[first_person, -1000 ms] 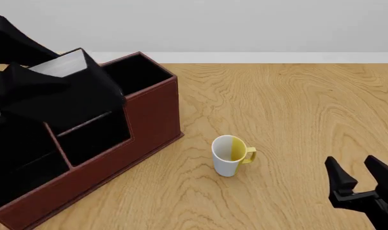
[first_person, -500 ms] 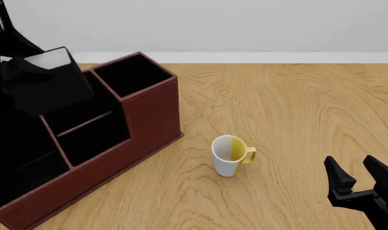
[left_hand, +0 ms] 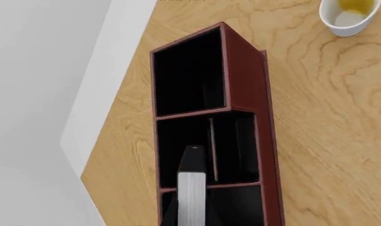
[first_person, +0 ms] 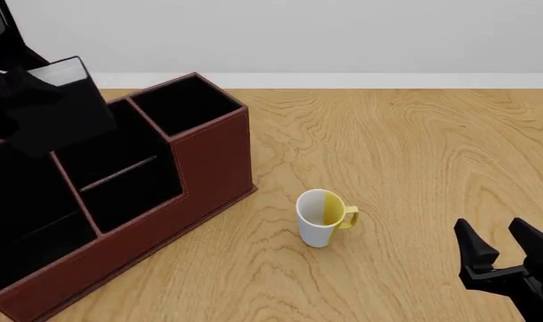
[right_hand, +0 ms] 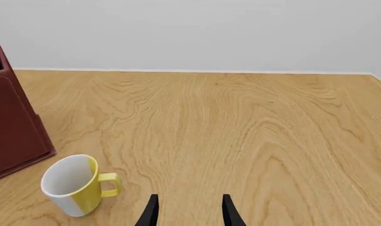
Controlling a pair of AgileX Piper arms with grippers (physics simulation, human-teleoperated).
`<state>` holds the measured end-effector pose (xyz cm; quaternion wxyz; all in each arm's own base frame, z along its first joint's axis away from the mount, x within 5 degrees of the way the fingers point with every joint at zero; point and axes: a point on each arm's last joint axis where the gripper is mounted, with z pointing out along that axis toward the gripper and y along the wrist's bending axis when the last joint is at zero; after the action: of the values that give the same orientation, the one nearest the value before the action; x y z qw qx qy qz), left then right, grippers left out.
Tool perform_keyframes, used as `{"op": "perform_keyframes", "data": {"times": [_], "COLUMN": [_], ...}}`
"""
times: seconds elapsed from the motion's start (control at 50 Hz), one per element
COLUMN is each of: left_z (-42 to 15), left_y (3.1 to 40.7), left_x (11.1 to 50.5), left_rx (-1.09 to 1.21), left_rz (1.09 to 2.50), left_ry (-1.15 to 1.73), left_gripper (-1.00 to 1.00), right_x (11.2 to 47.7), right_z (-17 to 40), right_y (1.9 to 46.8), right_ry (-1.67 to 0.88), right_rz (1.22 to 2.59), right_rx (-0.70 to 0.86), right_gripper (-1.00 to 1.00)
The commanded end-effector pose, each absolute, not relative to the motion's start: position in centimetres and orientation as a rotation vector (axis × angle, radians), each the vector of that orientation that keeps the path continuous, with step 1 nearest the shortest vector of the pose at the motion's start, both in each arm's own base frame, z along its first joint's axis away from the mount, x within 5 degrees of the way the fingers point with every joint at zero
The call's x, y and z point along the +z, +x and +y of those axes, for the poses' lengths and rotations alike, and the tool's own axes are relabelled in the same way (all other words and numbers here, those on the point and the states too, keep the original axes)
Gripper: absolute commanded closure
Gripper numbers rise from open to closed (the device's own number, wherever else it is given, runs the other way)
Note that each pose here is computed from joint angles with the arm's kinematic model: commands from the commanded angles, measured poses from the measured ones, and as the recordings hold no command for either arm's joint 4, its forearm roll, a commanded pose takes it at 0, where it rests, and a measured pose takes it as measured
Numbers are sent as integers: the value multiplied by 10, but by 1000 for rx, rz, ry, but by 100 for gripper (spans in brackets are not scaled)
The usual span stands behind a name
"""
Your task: Pick up the book and place it in the front compartment of the caddy.
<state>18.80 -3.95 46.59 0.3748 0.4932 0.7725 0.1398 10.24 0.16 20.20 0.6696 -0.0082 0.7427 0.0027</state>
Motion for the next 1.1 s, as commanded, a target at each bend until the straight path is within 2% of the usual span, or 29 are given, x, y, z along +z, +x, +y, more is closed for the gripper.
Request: {"op": "perform_keyframes", "data": {"times": [0.02,0.18,0.42,0.76,1.1], "left_z": [-40,-43,-44,-42,-46], "left_y": [192,204,210,221,232], "left_x": [472,485,478,442,431], "left_rx": [366,350,342,355,342], "left_rz": [1967,1969,1990,2031,2034], "left_ry": [1247,1181,1197,1281,1262], "left_gripper": [100,100,100,100,100], "right_x": [202,202,201,200,199], "right_z": [1,1,1,0,0], "right_y": [104,105,107,108,110], "right_ry": [-17,-16,-12,-4,0], "right_rz": [1675,1675,1679,1683,1687], "right_rx": [4,3,4,2,2], "right_gripper": [-100,-100,-100,-100,-100]}}
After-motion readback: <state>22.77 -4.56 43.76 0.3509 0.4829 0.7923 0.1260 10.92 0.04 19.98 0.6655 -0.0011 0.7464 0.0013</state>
